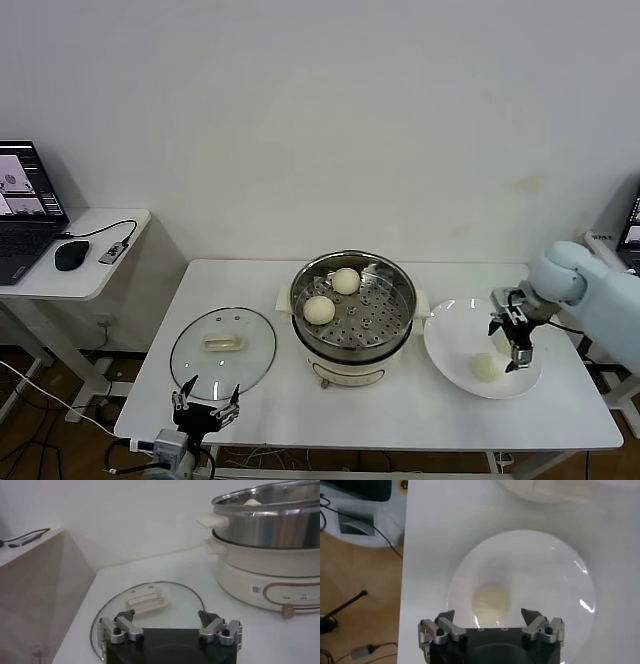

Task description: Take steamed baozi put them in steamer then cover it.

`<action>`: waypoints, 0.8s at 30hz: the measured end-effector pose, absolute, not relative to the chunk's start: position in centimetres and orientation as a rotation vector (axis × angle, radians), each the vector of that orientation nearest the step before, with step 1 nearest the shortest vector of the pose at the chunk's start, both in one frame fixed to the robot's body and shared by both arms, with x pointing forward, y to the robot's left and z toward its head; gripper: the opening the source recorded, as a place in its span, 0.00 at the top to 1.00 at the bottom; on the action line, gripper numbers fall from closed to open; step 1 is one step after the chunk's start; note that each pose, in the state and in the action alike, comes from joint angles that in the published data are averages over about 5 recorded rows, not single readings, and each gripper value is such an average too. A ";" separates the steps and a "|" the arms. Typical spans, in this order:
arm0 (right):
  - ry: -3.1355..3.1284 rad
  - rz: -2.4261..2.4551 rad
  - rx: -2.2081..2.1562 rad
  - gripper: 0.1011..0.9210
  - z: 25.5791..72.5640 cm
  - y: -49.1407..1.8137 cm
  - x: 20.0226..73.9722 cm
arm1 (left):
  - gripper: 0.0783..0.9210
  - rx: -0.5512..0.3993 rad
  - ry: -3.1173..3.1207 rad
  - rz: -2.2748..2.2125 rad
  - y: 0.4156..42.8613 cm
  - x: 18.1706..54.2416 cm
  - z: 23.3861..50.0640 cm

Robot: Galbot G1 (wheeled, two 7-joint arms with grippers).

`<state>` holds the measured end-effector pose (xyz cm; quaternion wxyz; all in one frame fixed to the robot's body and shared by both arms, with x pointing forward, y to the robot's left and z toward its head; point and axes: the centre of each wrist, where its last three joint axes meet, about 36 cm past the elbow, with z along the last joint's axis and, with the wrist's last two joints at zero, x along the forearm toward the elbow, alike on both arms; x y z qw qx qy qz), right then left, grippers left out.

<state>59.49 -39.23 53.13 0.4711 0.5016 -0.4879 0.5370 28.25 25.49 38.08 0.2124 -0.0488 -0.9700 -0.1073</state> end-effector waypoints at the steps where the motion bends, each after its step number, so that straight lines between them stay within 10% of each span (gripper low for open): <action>1: -1.193 1.316 1.227 0.12 52.8 -39.2 59.5 | 0.12 -0.135 -2.693 -0.298 25.5 28.3 38.0; 24: -1.188 1.322 1.193 0.12 47.8 -39.2 60.4 | 0.12 -0.136 -2.663 -0.295 25.7 28.5 36.7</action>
